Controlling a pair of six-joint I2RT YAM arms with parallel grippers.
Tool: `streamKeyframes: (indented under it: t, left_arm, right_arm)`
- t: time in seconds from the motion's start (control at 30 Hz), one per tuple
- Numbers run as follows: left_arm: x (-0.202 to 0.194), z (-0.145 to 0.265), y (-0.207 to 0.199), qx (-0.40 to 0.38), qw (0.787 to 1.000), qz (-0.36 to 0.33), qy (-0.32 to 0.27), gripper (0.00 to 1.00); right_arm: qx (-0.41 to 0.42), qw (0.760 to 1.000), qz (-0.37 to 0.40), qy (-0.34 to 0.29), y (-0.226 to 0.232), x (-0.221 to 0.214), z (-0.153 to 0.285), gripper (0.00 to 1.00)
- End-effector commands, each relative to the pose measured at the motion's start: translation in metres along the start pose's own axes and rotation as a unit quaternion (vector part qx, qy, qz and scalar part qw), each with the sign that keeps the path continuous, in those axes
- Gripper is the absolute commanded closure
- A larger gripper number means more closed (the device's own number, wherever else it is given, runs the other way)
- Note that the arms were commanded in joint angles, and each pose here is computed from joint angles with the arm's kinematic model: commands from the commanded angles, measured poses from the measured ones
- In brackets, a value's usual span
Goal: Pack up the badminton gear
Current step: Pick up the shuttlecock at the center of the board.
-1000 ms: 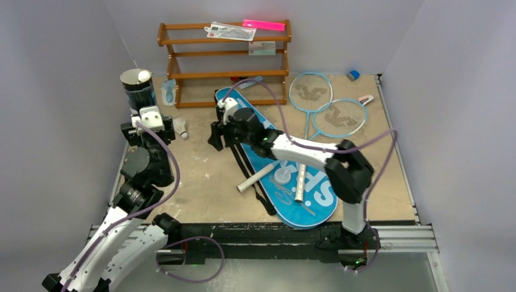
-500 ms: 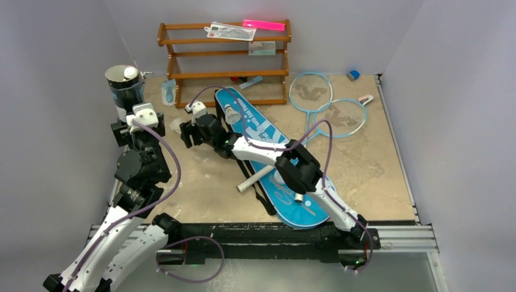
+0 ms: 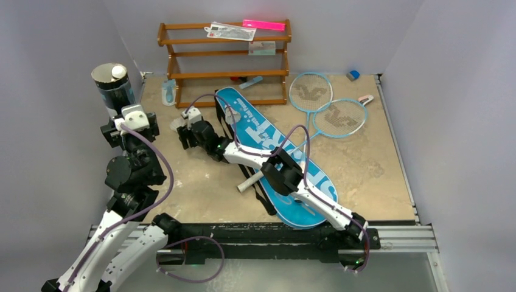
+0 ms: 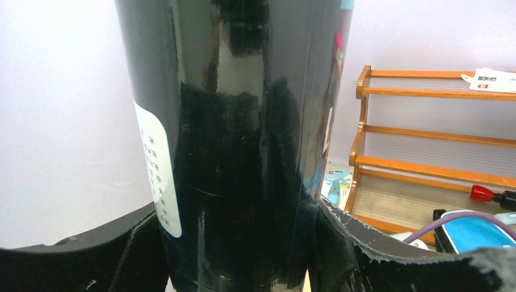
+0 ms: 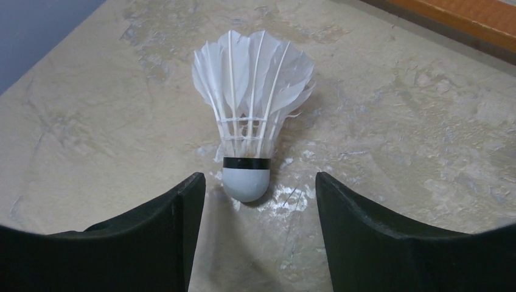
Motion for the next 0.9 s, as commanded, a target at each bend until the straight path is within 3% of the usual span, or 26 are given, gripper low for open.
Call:
streamKeyframes:
  t: [0.0, 0.33, 0.43, 0.5, 0.6, 0.87]
  left_arm:
    - [0.020, -0.001, 0.009, 0.001, 0.999, 0.027, -0.027, 0.84]
    - [0.018, 0.004, 0.015, -0.003, 0.999, 0.036, -0.029, 0.84]
    - [0.017, 0.006, 0.016, -0.007, 0.999, 0.039, -0.029, 0.84]
    - [0.017, 0.007, 0.016, -0.010, 0.999, 0.039, -0.028, 0.84]
    - [0.015, 0.008, 0.016, -0.015, 0.999, 0.038, -0.027, 0.84]
    - [0.010, 0.012, -0.002, -0.093, 0.994, 0.044, -0.024, 0.83]
  right_arm:
    - [-0.015, 0.998, 0.012, -0.059, 0.005, 0.029, -0.004, 0.32]
    - [-0.037, 0.993, 0.079, -0.074, 0.012, 0.000, -0.014, 0.46]
    - [-0.047, 0.992, 0.084, -0.082, 0.012, 0.002, -0.016, 0.56]
    - [-0.059, 0.991, 0.084, -0.084, 0.010, 0.005, -0.013, 0.68]
    - [-0.055, 0.989, 0.093, -0.100, 0.014, 0.023, 0.004, 0.87]
    - [-0.041, 0.987, 0.086, -0.133, 0.010, 0.078, 0.114, 0.92]
Point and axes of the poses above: each gripper's point midway between its finger pads, its own z axis back along the fingers, its own y axis along the line the jaws close on, x = y × z, the point moved 6 cm from there along z, back along the fingers, and after that the axes turned 4 degrees about z, right-handed, at the moved point
